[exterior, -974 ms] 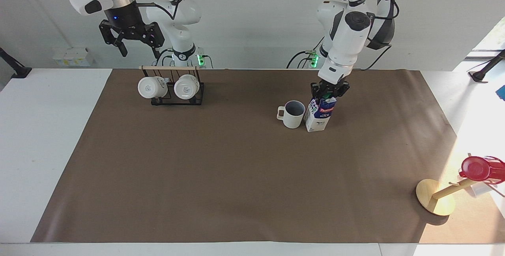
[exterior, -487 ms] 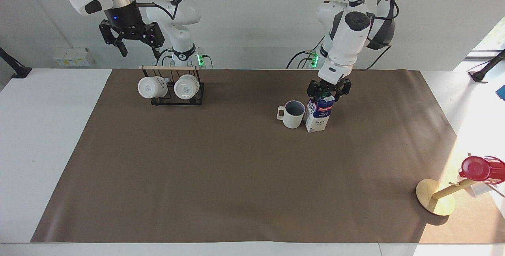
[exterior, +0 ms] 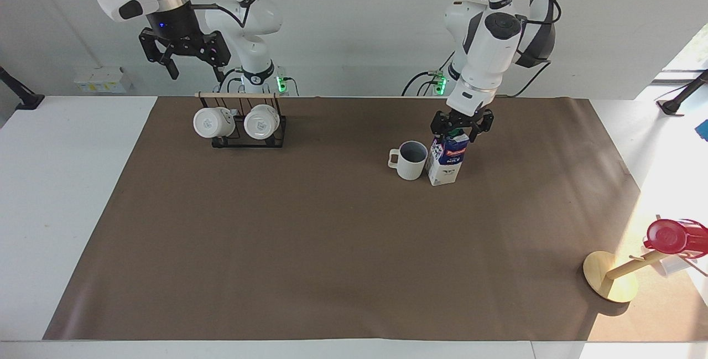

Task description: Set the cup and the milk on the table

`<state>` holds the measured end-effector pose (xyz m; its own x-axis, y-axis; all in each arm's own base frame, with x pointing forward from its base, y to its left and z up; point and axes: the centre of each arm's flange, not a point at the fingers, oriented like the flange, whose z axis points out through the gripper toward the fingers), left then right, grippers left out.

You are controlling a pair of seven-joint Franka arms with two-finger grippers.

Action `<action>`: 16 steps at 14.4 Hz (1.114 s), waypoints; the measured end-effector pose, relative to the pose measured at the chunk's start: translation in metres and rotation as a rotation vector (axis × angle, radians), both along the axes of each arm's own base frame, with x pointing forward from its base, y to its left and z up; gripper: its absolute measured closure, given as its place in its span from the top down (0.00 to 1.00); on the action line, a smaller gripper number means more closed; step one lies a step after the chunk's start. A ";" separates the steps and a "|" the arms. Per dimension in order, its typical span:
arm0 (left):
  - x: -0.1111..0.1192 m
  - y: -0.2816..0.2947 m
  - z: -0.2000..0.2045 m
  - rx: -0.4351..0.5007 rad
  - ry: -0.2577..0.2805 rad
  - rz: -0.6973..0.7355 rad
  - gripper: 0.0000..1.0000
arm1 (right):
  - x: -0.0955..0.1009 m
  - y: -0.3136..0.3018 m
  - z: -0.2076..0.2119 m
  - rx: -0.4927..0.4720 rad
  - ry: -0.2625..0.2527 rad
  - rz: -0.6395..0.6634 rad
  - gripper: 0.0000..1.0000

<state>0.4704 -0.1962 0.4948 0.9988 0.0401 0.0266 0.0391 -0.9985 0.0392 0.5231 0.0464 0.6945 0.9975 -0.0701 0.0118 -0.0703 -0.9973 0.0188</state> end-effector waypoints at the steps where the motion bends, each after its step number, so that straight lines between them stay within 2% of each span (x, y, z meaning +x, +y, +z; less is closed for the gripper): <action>1: 0.000 0.001 0.009 0.005 0.013 0.000 1.00 | 0.000 0.000 0.000 0.000 0.000 0.000 1.00; 5: 0.001 0.021 0.075 0.017 0.047 0.009 1.00 | 0.000 0.000 0.000 0.000 0.000 0.000 1.00; 8: 0.010 0.072 0.121 0.016 0.043 -0.060 1.00 | 0.000 0.000 0.000 0.000 0.000 0.000 1.00; 12: 0.015 0.134 0.154 0.014 0.042 -0.093 1.00 | 0.000 0.000 0.000 0.000 0.000 0.000 1.00; 16: 0.010 0.145 0.164 0.015 0.071 -0.085 1.00 | 0.000 0.000 0.000 0.000 0.000 0.000 1.00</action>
